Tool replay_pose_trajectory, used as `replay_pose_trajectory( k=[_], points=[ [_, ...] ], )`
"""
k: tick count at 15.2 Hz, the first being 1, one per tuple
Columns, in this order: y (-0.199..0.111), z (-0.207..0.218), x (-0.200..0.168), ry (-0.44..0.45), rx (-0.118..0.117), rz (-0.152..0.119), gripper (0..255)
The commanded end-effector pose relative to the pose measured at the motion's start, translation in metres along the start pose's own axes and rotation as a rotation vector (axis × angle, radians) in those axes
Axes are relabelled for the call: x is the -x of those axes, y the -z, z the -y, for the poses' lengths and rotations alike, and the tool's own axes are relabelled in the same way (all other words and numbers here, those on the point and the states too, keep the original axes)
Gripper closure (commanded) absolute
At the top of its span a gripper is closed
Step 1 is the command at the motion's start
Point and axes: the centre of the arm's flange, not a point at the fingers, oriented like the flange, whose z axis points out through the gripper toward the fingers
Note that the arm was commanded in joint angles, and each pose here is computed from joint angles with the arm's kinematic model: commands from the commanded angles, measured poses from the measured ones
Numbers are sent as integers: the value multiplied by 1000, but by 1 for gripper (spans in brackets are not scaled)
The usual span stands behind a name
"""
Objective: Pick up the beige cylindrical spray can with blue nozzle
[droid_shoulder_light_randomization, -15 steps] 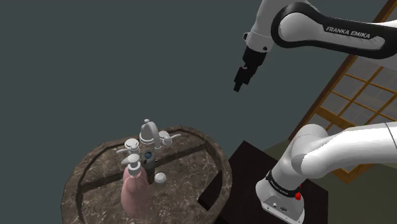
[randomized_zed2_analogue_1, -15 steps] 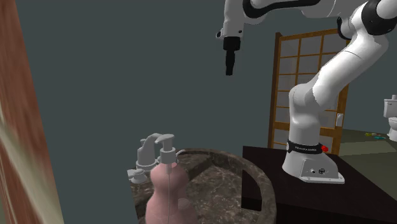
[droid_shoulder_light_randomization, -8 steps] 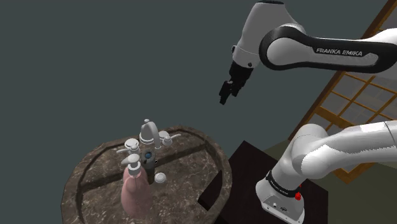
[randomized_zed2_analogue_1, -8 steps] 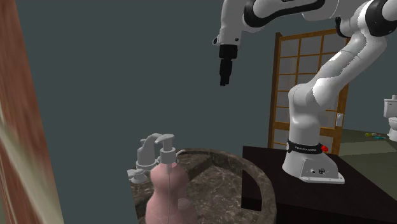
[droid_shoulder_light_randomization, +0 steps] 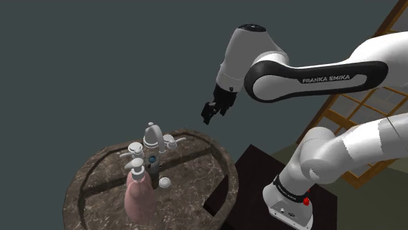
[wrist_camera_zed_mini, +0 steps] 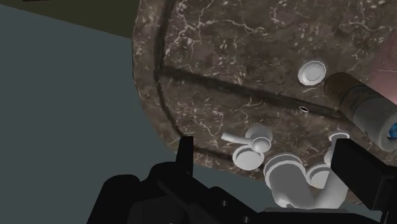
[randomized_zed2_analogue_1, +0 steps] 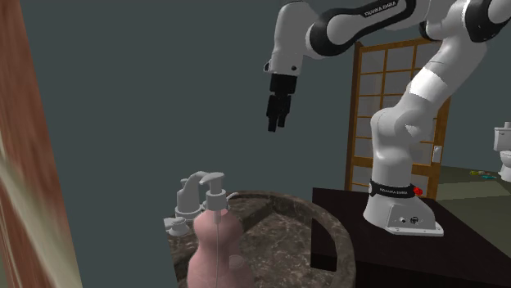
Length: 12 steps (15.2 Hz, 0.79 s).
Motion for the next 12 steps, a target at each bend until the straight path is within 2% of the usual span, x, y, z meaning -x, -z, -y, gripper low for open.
replay_pose_trajectory(
  k=[1, 12],
  points=[
    [-13, 21, 0, -23, -1, -14, 0],
    [-89, 143, -18, -135, 4, -83, 0]
  ],
)
